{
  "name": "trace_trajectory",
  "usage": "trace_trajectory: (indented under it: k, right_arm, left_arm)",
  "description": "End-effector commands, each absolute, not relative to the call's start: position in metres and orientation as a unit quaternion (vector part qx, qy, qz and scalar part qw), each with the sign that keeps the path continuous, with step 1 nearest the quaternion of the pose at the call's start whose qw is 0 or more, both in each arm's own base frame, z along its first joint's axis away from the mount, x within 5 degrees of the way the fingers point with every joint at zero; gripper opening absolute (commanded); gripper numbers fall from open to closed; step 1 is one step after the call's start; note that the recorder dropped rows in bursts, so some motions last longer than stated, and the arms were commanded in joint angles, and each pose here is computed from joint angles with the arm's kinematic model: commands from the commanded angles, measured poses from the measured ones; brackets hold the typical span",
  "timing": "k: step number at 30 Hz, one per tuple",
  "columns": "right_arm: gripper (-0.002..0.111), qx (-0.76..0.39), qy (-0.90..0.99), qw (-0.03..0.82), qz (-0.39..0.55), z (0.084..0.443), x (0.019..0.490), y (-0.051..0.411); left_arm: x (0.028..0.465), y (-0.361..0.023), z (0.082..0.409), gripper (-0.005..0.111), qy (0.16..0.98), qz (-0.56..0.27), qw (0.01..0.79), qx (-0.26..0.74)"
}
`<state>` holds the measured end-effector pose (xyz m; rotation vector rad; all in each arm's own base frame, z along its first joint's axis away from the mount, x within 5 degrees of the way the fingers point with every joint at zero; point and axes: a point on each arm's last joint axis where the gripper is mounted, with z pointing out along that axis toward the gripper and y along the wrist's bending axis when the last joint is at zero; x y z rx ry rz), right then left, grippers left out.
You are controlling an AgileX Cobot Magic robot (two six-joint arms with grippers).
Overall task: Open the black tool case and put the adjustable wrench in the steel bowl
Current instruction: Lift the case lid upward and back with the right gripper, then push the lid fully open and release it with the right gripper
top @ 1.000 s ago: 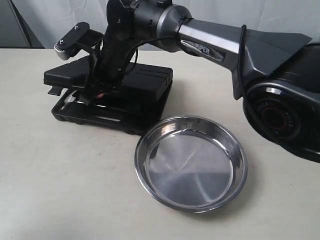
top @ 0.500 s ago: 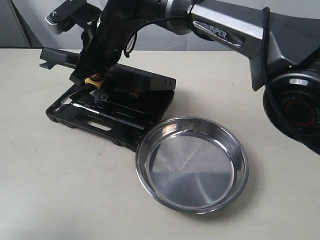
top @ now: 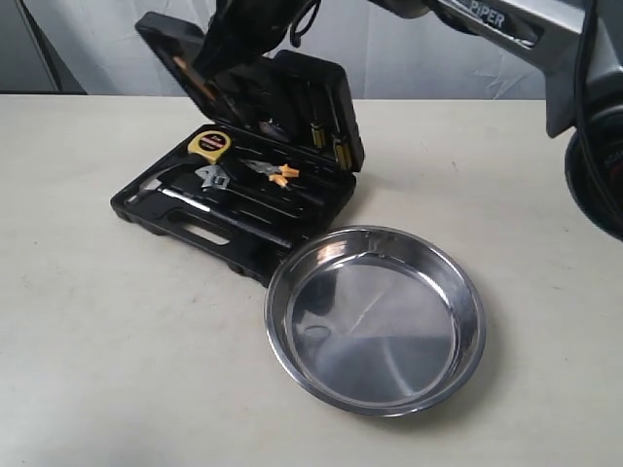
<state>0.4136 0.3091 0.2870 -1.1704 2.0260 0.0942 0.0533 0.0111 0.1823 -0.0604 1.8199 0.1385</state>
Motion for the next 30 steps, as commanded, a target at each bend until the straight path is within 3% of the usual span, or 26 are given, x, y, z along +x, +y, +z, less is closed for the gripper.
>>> trace_trajectory:
  k: [1,15,24,27,30]
  right_arm:
    - [-0.001,-0.432,0.827,0.361,-0.002,0.278,0.436,0.271]
    - [-0.001,-0.383,0.859,0.34,-0.015,0.258,0.465,0.23]
    - [-0.001,-0.34,0.87,0.345,-0.09,0.26,0.479,0.2]
    - [0.012,-0.331,0.872,0.349,-0.091,0.26,0.48,0.197]
    - [0.037,-0.33,0.87,0.354,-0.089,0.261,0.481,0.198]
  left_arm:
    - [0.053,0.011,0.184,0.0,0.784,0.062,0.617,-0.026]
    - [0.053,0.011,0.184,0.0,0.784,0.062,0.617,-0.026]
    - [0.053,0.011,0.184,0.0,0.784,0.062,0.617,-0.026]
    - [0.053,0.011,0.184,0.0,0.784,0.062,0.617,-0.026]
    - [0.053,0.011,0.184,0.0,0.784,0.062,0.617,-0.026]
